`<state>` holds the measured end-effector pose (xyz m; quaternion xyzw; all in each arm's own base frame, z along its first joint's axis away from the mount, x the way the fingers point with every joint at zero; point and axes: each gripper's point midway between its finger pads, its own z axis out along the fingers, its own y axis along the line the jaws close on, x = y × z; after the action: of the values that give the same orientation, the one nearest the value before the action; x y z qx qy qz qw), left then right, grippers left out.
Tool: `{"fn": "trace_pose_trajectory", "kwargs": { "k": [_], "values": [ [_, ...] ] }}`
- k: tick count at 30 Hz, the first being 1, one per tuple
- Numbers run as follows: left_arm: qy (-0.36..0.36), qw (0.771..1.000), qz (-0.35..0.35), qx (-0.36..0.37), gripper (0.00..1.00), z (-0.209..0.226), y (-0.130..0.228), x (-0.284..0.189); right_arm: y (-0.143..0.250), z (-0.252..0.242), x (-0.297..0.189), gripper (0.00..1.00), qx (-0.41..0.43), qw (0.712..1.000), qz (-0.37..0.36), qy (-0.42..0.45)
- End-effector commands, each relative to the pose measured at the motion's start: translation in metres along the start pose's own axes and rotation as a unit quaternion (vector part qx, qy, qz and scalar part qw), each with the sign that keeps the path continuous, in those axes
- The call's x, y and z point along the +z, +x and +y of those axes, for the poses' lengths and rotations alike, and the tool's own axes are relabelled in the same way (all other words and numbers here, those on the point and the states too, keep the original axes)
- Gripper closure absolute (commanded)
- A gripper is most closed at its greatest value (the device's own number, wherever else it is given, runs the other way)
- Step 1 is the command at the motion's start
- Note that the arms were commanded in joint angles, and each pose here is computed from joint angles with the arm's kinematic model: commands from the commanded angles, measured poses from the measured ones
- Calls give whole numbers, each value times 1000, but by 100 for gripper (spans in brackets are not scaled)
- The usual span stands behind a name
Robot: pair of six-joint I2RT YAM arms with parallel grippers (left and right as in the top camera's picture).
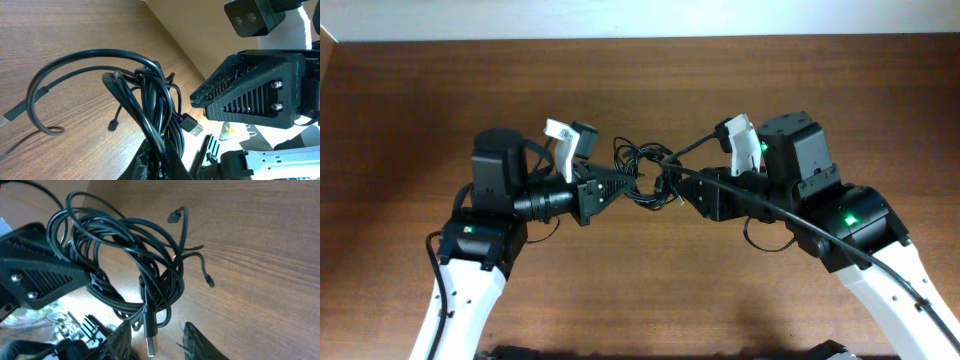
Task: Untangle cables
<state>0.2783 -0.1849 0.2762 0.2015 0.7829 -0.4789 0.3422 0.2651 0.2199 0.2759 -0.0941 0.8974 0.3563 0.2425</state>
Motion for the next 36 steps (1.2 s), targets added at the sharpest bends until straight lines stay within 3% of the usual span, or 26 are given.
{"fn": "trace_pose_trajectory", "kwargs": {
  "k": [1,5,7,9,10,15,18,20,24,26,34,36],
  "values": [
    [3,1000,-7,16,100,-5,-4,-4,2,6,1,67,-8,1000,8,-17],
    [6,1000,-7,11,100,-6,-4,-4,9,-1,13,67,-7,999,30,-14],
    [6,1000,-6,11,100,-6,-4,-4,20,10,28,68,-18,995,76,-69],
    [6,1000,-7,11,100,-6,-4,-4,21,5,37,81,-11,994,87,-66],
    [6,1000,-6,11,100,-6,-4,-4,21,5,37,96,-10,994,87,-66],
    [-38,999,-16,11,100,9,-7,-4,25,26,8,96,-24,992,72,-97],
    [-73,997,-23,11,100,21,-10,-6,41,21,3,95,-4,991,101,-84],
    [-73,997,-23,11,100,21,-10,-6,40,17,4,83,-4,993,97,-71],
    [-72,997,-23,10,100,21,-10,-6,38,18,4,75,-7,993,92,-73],
    [-70,997,-22,10,100,20,-9,-6,27,3,8,70,-15,997,66,-29],
    [-71,997,-22,10,100,20,-9,-6,25,7,18,71,-47,997,59,-21],
    [-71,997,-22,10,100,20,-9,-6,23,-3,23,71,-82,995,42,35]
  ]
}}
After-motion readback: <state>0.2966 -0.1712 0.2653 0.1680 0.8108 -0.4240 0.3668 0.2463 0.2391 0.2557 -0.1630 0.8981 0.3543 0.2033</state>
